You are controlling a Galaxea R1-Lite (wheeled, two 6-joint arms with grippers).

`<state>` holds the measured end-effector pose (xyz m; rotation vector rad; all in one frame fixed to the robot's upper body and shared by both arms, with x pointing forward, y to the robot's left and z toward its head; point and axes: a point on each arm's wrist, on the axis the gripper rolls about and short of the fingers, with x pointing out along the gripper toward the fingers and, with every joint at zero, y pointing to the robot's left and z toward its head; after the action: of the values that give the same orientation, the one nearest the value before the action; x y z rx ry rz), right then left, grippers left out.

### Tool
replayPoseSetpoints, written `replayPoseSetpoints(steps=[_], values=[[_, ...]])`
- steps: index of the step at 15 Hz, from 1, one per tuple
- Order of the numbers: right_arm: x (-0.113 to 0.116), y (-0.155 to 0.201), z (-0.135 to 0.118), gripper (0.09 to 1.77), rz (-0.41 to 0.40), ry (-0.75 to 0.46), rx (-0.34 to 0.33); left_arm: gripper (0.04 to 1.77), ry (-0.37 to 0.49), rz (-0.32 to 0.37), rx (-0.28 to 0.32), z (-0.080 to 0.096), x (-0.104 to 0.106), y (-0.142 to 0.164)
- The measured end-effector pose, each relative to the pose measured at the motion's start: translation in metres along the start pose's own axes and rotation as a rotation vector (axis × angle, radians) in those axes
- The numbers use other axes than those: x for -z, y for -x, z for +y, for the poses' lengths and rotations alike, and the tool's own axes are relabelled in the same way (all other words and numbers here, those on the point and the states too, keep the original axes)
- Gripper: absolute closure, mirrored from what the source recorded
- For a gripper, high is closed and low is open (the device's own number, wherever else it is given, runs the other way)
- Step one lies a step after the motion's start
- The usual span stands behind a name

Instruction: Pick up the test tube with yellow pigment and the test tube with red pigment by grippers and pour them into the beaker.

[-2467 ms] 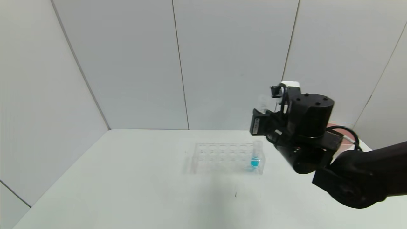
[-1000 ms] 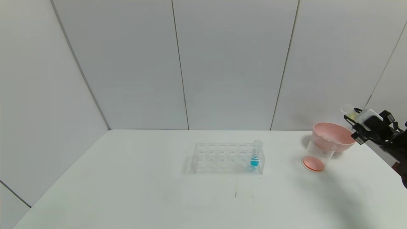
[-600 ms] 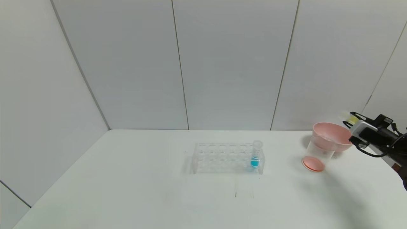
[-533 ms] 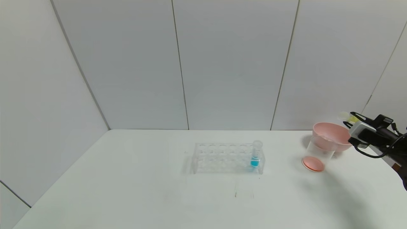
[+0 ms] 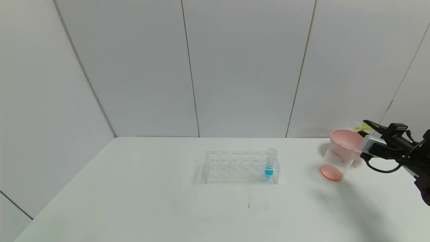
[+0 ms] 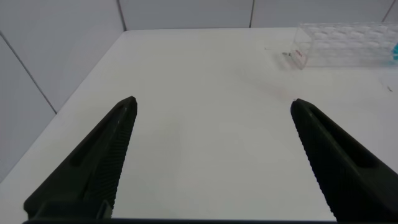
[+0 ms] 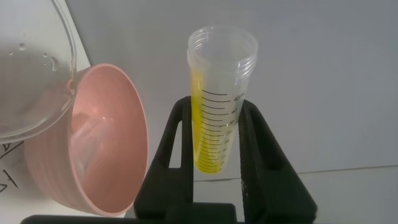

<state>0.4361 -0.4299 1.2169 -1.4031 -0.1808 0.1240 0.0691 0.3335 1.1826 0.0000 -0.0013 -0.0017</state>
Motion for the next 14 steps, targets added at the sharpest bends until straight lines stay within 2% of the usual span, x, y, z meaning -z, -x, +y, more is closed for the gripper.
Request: replayPoseSetpoints(steps=[14], values=[[-0.0063,-0.0019,0.0025,1.37,-0.004,0.214,-0.007,0.05,0.0,0.0,0.0,0.0,0.0,0.0]])
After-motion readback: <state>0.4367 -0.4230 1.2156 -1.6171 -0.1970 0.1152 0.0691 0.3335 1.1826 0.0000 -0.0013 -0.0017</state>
